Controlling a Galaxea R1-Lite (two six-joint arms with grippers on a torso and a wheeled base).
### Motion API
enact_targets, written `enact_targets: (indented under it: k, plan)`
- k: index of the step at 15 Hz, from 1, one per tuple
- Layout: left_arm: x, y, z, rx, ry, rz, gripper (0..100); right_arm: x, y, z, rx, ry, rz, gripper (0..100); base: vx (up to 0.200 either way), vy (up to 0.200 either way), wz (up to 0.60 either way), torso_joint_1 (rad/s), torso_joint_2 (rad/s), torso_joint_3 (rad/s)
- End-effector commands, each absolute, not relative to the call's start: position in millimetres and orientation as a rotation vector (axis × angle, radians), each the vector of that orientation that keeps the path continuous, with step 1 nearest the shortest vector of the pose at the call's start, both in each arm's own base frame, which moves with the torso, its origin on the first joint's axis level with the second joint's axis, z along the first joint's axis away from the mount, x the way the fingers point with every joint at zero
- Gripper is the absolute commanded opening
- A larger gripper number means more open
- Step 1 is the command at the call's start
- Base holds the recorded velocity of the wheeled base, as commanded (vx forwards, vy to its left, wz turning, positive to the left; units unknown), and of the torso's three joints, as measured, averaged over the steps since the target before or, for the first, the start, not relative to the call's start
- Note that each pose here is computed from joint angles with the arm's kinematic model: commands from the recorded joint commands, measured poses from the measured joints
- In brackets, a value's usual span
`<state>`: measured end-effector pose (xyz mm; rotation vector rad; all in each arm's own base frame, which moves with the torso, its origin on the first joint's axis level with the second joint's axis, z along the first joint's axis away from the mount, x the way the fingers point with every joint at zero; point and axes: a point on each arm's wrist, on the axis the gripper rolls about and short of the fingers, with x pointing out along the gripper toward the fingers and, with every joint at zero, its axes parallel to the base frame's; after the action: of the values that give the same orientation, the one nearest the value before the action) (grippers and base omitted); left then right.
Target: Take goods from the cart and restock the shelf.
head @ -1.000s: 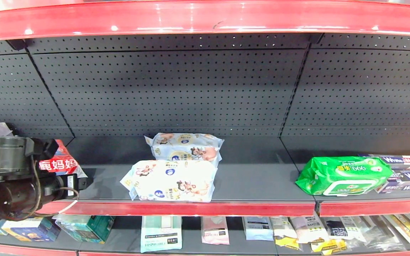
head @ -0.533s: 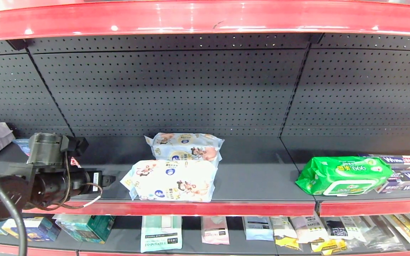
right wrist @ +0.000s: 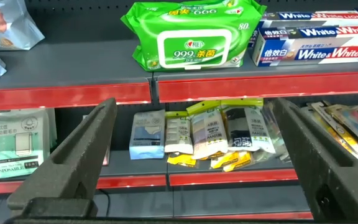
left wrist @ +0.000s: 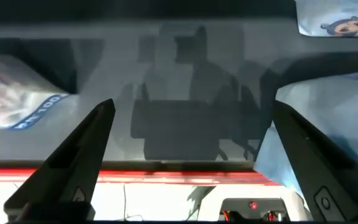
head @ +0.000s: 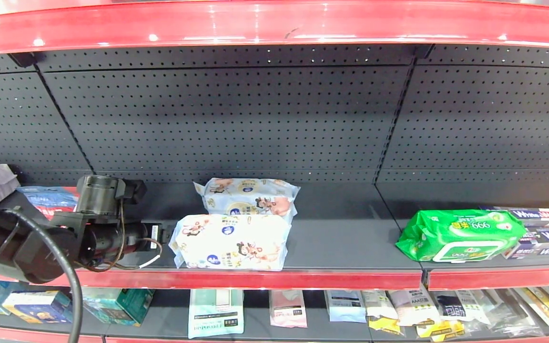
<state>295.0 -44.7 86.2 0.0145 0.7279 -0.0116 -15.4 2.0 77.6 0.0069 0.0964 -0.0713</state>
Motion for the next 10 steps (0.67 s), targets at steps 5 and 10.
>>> enact_targets:
  k: [5, 10]
  plan:
    - [301.2, -54.0, 81.2, 0.027, 0.736, -0.037, 100, -15.3, 2.0, 77.6, 0.006, 0.098, -0.071, 100, 0.000, 0.000, 0.00, 0.000, 0.00, 0.000]
    - [303.8, -61.2, 81.7, 0.034, 0.730, -0.057, 100, -15.3, 2.0, 77.6, 0.006, 0.098, -0.071, 100, 0.000, 0.000, 0.00, 0.000, 0.00, 0.000]
